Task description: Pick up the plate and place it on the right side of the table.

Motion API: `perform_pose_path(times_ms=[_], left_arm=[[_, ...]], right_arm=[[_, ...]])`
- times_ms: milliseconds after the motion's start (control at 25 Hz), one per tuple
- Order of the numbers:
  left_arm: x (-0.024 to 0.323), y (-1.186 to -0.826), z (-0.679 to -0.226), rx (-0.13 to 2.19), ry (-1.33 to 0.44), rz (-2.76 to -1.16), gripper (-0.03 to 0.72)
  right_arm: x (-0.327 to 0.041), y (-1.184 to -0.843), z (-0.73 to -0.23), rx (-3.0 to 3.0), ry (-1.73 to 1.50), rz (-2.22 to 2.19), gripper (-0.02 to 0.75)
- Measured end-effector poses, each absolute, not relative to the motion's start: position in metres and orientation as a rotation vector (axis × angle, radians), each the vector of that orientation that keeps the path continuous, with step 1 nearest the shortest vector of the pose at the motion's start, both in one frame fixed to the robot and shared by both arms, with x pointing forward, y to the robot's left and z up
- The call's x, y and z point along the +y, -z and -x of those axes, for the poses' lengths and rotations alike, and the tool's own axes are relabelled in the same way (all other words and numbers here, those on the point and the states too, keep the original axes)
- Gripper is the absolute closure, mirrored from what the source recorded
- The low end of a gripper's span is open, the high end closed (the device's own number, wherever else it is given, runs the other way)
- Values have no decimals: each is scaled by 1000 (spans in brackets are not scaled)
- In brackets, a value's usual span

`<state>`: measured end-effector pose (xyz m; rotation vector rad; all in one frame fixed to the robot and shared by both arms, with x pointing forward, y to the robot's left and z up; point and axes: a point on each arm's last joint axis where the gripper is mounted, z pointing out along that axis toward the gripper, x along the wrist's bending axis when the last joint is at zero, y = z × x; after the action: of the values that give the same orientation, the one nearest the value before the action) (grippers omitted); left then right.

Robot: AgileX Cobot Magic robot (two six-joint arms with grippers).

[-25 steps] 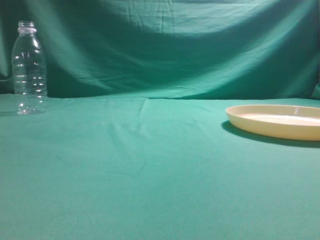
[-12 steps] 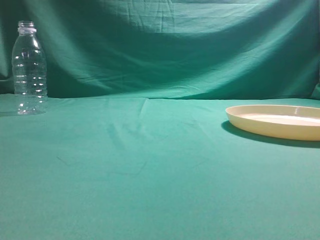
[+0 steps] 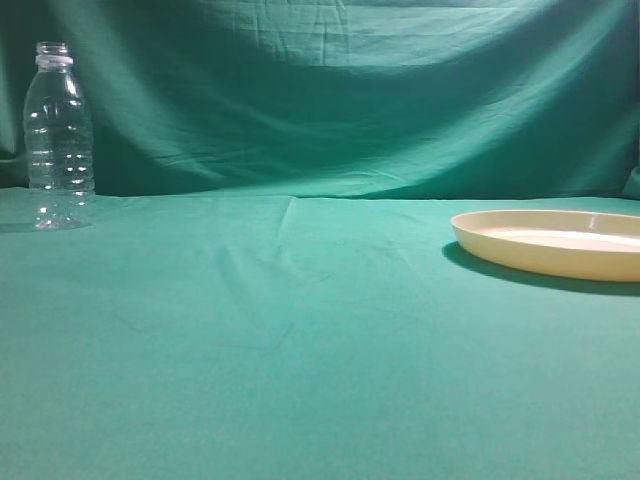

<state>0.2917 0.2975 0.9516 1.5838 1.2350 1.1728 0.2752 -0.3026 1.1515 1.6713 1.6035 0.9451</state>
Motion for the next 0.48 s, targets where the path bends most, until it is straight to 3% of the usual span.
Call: perform_pose_path(times_ms=[200,480], left_arm=[[297,-952,-292,1235,-1173,-1584,688],[297,-952,-292,1235,-1173,-1584,688]], right_arm=[[-300,-1115,-283,1556,-1041,-1467,738],[-299,-1033,-279,1500,-1118,-1348,738]])
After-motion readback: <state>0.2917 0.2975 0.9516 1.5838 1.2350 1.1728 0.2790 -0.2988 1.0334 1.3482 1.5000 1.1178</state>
